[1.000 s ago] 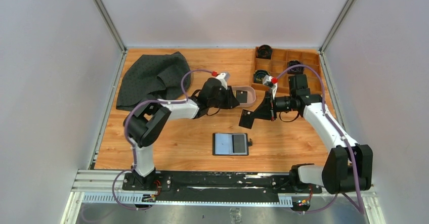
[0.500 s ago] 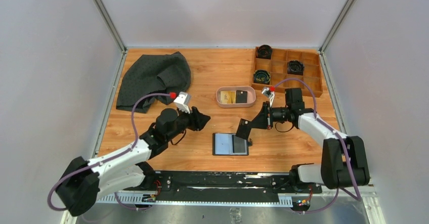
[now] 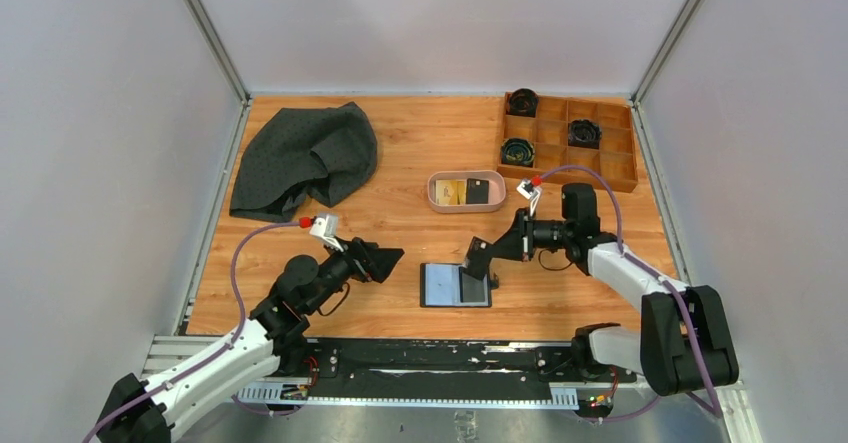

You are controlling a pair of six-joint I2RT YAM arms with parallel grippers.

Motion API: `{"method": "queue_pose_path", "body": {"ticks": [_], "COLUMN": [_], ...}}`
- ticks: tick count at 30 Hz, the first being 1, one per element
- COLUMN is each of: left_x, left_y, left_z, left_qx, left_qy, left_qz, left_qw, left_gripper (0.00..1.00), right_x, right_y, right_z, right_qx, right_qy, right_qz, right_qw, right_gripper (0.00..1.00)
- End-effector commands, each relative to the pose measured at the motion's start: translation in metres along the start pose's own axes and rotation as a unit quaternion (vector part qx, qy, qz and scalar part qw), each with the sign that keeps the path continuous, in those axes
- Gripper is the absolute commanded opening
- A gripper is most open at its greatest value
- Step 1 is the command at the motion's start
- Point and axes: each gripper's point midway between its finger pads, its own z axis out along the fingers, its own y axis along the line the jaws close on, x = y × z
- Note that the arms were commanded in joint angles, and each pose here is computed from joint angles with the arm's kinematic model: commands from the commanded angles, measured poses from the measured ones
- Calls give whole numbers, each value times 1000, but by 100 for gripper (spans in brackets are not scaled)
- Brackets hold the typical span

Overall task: Put the credit cards into the card holder
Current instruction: Move the storage box to the center of the board.

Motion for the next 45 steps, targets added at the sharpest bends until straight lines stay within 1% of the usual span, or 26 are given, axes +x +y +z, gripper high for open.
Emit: {"method": "queue_pose_path", "body": {"ticks": [1,4,7,12,16,19,24,30,37,40,45], "left_x": [8,15,27,49,65,74,85,104,124,131,139], "left_y": [-2,-2,-2,-10,-16,-20,-20,-12,-5,-3,2], "left_z": [-4,-4,-5,-6,-11,-15,-22,-24,-16,-12,-8], "left_qx": [12,12,15,32,47,60,63,36,-7,-19,-40], "left_qy": [8,20,49,111,156,183,204,234,274,289,298], "left_qz": [-36,-49,-63,-70,-83,-92,-107,-114,-97,-91,-82], "left_qw": [999,998,997,991,983,977,971,965,957,953,950], "left_gripper": [100,100,100,98,93,93,94,93,79,77,71], "right_x": [7,13,19,28,36,41,45,37,46,51,48], "right_y": [6,6,5,3,1,-2,-5,-21,-25,-30,-35], "right_z": [8,14,18,26,30,32,34,36,31,30,31], "right_qx": [-2,2,8,15,22,28,29,68,86,103,118], "right_qy": [7,18,28,42,47,52,54,47,62,63,53], "right_qz": [21,24,33,53,69,75,79,66,82,106,119], "right_qw": [1000,1000,999,998,996,995,995,994,991,987,984], "right_gripper": [0,0,0,0,0,0,0,0,0,0,0]}}
